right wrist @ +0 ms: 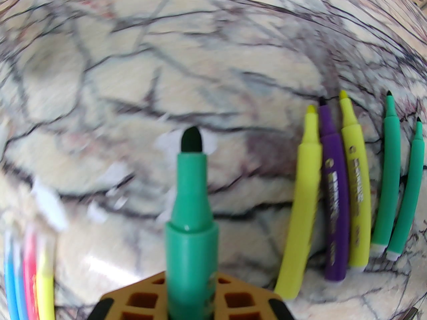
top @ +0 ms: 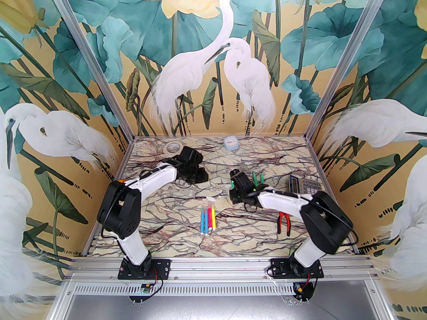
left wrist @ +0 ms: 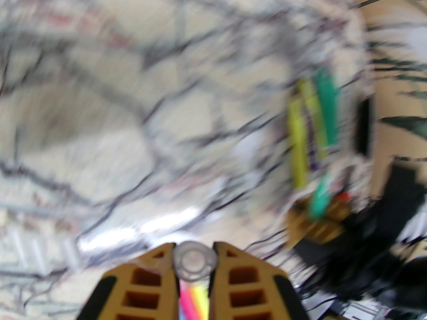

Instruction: Open the pen caps

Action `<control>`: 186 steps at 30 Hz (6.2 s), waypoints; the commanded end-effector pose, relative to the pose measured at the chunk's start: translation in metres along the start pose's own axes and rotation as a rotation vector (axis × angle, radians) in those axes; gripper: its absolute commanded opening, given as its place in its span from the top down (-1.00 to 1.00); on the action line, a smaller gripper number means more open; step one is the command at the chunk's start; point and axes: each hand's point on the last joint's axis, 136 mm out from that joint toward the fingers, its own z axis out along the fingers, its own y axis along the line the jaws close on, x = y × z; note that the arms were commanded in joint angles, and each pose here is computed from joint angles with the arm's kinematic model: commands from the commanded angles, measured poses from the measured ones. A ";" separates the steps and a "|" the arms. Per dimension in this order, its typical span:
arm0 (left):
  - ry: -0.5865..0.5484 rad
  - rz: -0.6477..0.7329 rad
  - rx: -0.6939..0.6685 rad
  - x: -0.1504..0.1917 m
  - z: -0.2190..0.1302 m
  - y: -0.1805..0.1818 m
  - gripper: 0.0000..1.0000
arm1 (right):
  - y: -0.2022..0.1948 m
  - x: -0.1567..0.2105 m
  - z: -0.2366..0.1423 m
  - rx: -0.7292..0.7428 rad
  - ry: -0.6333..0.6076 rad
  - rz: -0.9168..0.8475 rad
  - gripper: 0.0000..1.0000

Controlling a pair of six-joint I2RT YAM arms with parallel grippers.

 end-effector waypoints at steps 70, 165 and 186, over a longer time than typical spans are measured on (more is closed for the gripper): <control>-0.284 -0.115 0.116 -0.025 -0.040 0.041 -0.47 | 0.115 0.053 -0.034 -0.155 0.175 -0.195 0.12; -0.134 0.056 0.590 -0.006 -0.030 -0.062 -0.34 | 0.094 0.011 -0.066 -0.300 -0.057 -0.095 0.70; -0.044 0.113 0.676 0.011 -0.023 -0.089 0.06 | 0.104 -0.013 -0.075 -0.320 -0.118 -0.116 0.70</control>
